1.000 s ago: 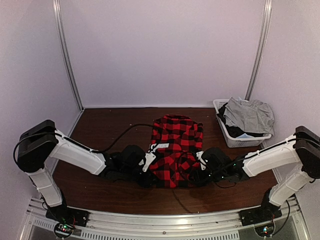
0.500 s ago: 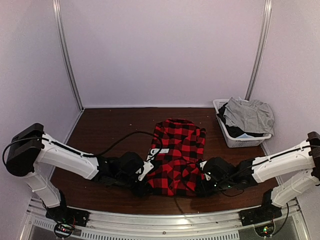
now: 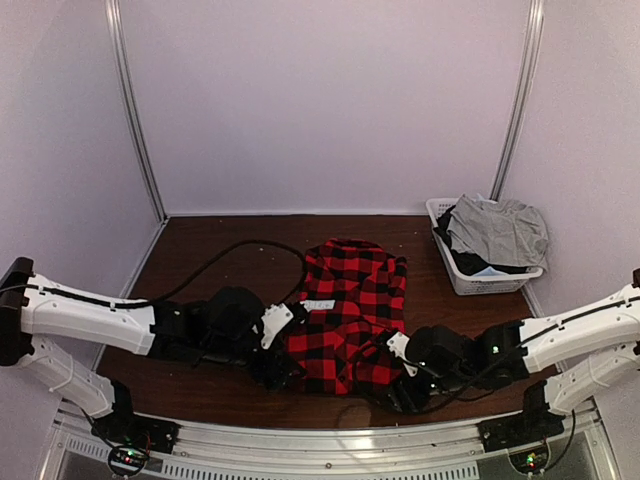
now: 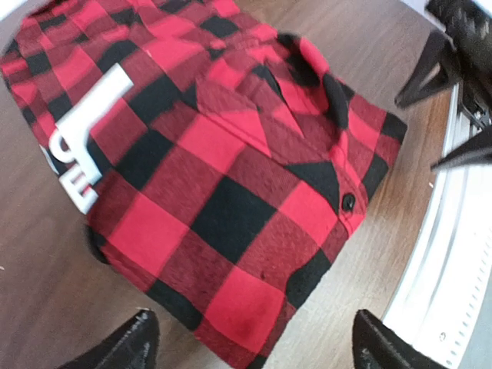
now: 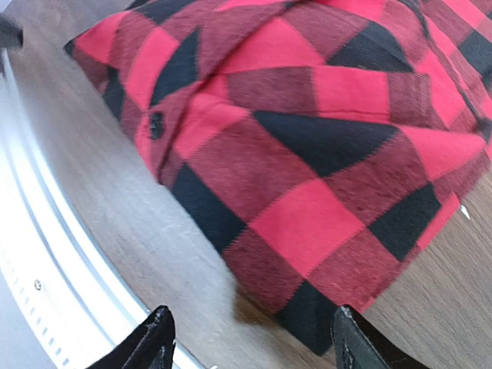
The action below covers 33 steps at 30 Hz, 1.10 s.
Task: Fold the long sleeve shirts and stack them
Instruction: Move the 2/3-rectangle-folded shirt to the center of the board, then pick up the 2/3-rectangle-folded shirt from the center of the board.
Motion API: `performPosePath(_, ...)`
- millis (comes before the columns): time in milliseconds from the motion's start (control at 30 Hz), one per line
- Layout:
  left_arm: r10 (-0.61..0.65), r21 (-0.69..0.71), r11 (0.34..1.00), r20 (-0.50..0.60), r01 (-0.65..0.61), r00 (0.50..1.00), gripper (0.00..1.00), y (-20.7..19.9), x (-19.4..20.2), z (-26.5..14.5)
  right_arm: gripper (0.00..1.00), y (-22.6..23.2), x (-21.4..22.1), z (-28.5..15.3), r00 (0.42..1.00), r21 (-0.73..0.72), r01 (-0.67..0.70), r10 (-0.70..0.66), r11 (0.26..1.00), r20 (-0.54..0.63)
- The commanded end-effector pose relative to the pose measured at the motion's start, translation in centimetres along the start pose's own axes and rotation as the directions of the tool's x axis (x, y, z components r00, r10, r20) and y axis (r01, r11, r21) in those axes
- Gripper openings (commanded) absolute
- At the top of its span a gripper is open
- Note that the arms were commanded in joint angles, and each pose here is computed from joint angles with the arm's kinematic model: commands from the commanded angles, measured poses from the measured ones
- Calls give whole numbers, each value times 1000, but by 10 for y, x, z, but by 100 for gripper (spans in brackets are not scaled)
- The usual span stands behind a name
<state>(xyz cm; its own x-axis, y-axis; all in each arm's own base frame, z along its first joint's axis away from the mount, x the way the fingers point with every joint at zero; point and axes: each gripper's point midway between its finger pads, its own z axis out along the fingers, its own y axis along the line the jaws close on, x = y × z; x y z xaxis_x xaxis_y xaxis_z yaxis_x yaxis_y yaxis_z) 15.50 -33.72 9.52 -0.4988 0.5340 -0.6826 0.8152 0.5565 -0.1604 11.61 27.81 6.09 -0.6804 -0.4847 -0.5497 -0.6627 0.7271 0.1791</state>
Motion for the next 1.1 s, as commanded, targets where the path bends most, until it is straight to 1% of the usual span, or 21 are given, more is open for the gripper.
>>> performPosePath(0,-10,-83,996,109,19,994,92,17,-24,-18,72,12,-12,4,994,4,105,-105,994,20)
performPosePath(133,-49,-111,992,134,64,990,93,34,-33,-29,70,12,-15,16,985,47,175,-174,983,-11)
performPosePath(300,-79,-79,993,147,92,986,93,43,-36,-36,66,6,-14,34,966,108,257,-252,960,-62)
performPosePath(400,-79,-40,996,147,85,986,92,40,-34,-37,59,4,-12,42,956,120,288,-279,950,-88)
performPosePath(467,-61,9,998,141,61,988,92,32,-32,-36,50,5,-9,47,950,116,304,-292,946,-110)
performPosePath(533,-32,64,998,131,24,991,91,22,-27,-34,35,4,-2,50,945,110,313,-298,944,-134)
performPosePath(633,10,113,993,131,-25,991,91,13,-23,-30,16,6,3,48,944,92,312,-298,945,-145)
performPosePath(700,24,130,991,133,-41,991,91,11,-22,-28,4,11,2,44,949,62,296,-286,953,-136)
performPosePath(733,32,140,989,137,-51,990,91,9,-21,-27,0,14,2,41,952,46,286,-278,957,-130)
performPosePath(800,56,171,982,144,-81,988,91,3,-19,-25,0,20,2,35,958,10,262,-258,965,-123)
performPosePath(867,96,204,969,196,-136,976,90,-6,-23,-26,0,27,6,28,962,-40,239,-242,970,-128)
performPosePath(967,185,216,947,238,-238,953,90,-20,-20,-25,0,38,10,18,965,-111,206,-220,972,-141)
performPosePath(1067,272,218,917,269,-333,924,90,-30,-17,-24,0,44,11,11,967,-153,182,-205,971,-150)
